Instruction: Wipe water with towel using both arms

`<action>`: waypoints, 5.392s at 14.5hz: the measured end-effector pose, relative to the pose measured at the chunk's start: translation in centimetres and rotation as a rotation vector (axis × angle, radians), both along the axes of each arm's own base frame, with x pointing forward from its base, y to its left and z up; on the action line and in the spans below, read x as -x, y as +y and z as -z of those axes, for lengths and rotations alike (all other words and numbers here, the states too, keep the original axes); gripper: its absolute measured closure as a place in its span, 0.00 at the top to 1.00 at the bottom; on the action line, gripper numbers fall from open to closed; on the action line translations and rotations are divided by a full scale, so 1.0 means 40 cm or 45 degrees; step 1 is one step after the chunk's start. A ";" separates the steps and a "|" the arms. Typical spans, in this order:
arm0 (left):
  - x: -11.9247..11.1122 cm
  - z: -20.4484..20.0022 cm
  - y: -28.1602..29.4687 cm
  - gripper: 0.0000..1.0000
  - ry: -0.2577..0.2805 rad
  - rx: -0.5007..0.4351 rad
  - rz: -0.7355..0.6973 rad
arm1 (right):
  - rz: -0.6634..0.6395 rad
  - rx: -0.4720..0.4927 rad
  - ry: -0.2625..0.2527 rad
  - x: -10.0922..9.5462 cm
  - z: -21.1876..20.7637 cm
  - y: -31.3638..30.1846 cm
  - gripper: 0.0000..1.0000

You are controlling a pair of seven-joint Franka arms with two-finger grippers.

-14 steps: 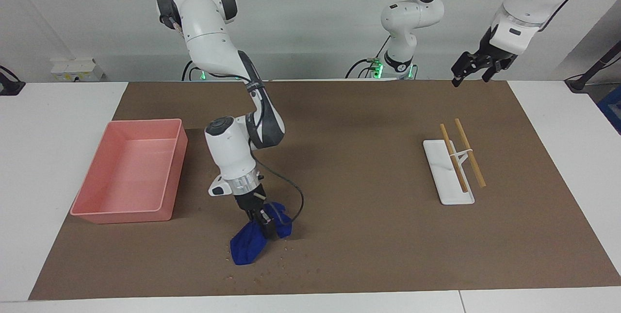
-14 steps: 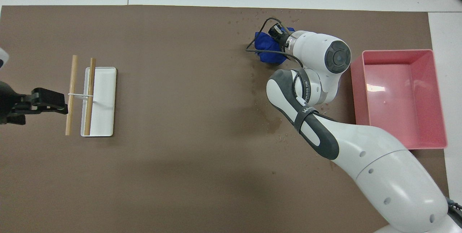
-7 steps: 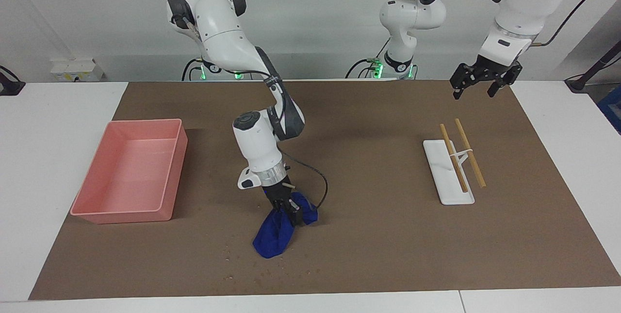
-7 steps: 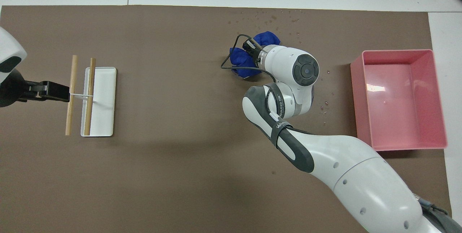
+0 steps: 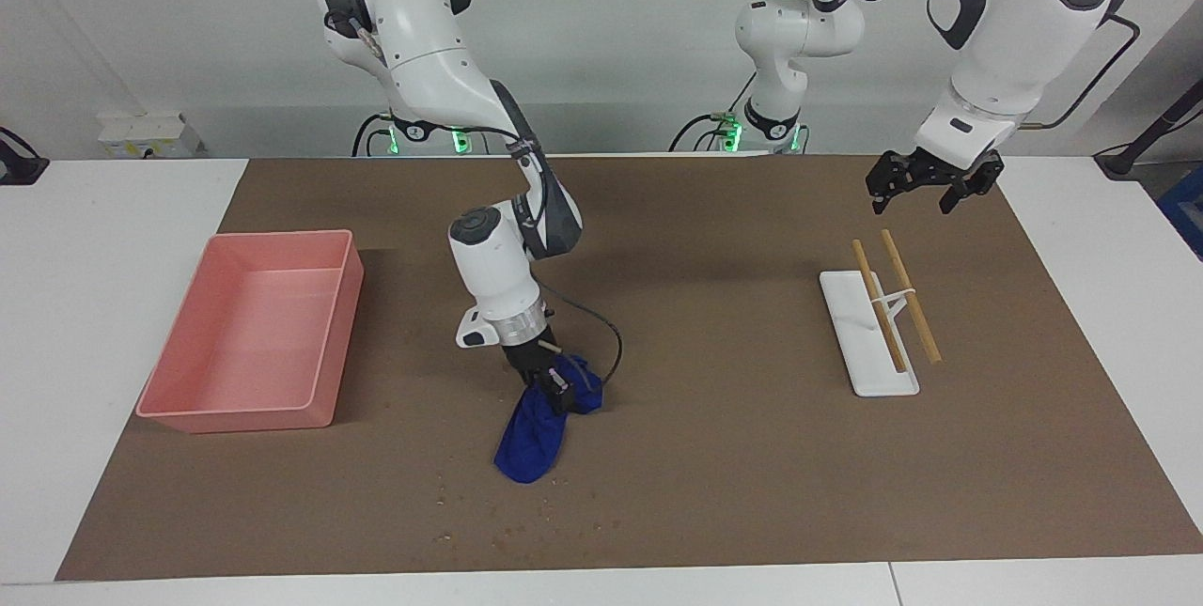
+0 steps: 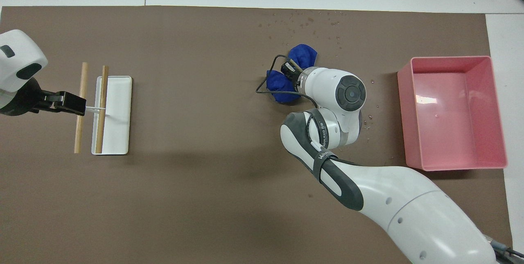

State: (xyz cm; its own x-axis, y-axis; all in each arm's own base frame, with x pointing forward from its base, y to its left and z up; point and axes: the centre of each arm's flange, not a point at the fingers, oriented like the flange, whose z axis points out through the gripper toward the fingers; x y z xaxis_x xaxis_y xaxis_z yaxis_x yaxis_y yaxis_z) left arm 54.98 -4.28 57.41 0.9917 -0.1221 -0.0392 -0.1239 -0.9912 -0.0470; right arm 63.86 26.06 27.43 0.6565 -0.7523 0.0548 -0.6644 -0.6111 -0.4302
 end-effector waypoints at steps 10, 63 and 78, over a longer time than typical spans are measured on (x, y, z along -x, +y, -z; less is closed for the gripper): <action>0.019 -0.054 0.012 1.00 -0.052 0.002 0.020 | 0.005 0.071 0.356 0.243 -0.035 -0.077 0.11; 0.012 -0.044 0.033 1.00 -0.066 0.097 -0.026 | -0.563 0.354 0.430 0.205 -0.217 -1.049 0.61; 0.012 -0.044 0.033 1.00 -0.066 0.097 -0.026 | -0.794 0.499 0.276 0.209 -0.831 -0.673 1.00</action>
State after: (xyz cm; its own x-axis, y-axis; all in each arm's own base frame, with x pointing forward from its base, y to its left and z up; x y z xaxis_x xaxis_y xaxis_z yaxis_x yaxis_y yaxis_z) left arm 54.49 -2.96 59.17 0.9945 -0.1024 0.0205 -0.1028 -0.9944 0.0225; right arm 55.50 -0.85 60.66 0.9796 -0.1912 0.0625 -0.1913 -0.9815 -0.0045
